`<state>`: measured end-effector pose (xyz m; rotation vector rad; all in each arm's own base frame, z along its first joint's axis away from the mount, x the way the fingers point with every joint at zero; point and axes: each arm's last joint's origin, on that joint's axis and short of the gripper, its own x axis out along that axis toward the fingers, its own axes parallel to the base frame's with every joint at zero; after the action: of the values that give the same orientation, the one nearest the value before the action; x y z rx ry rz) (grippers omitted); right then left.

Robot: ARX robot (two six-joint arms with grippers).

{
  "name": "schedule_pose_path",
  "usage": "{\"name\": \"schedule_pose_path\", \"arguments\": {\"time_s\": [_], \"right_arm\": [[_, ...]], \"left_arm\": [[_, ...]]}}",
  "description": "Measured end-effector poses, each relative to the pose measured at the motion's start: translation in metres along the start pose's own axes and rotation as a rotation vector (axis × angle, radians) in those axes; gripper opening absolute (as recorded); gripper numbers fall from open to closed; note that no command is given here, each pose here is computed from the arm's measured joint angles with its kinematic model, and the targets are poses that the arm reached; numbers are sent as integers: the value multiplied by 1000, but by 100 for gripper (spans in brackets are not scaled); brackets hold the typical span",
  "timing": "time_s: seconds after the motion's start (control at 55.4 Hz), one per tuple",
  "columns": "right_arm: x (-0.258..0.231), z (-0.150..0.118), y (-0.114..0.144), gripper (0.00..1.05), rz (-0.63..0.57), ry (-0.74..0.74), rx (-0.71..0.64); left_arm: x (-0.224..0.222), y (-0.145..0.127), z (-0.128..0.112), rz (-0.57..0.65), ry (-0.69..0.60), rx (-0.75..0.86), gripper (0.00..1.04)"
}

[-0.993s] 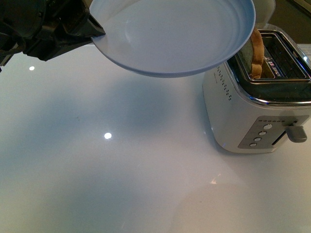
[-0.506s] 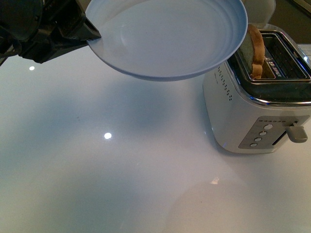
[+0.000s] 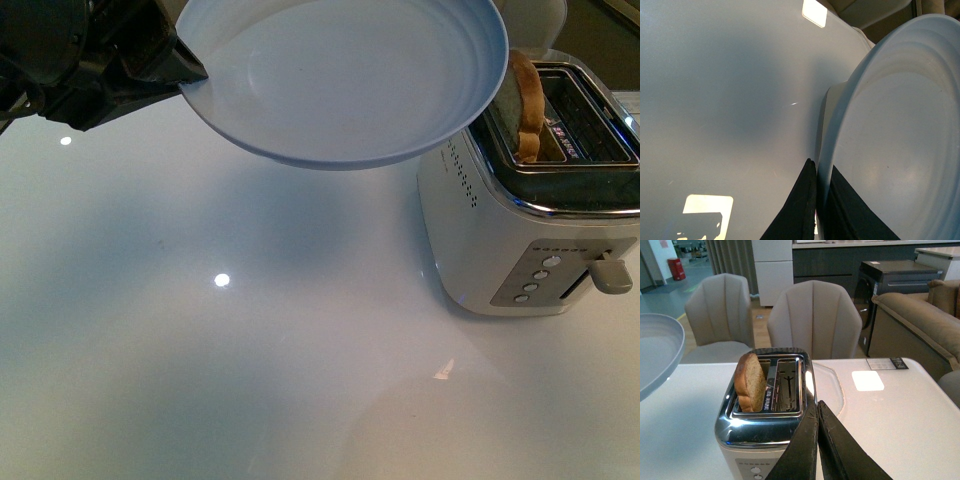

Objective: Left arm holds plate, right arm toasts bread

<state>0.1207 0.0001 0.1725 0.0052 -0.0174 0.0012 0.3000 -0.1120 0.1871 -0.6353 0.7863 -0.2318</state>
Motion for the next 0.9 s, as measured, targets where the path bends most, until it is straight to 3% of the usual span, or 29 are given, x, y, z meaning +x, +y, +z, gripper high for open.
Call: {"name": "schedule_pose_path", "arguments": {"time_s": [0.903], "right_arm": [[-24, -3, 0, 2, -1, 5, 0]], "left_arm": [[0, -1, -1, -2, 2, 8, 3]]}}
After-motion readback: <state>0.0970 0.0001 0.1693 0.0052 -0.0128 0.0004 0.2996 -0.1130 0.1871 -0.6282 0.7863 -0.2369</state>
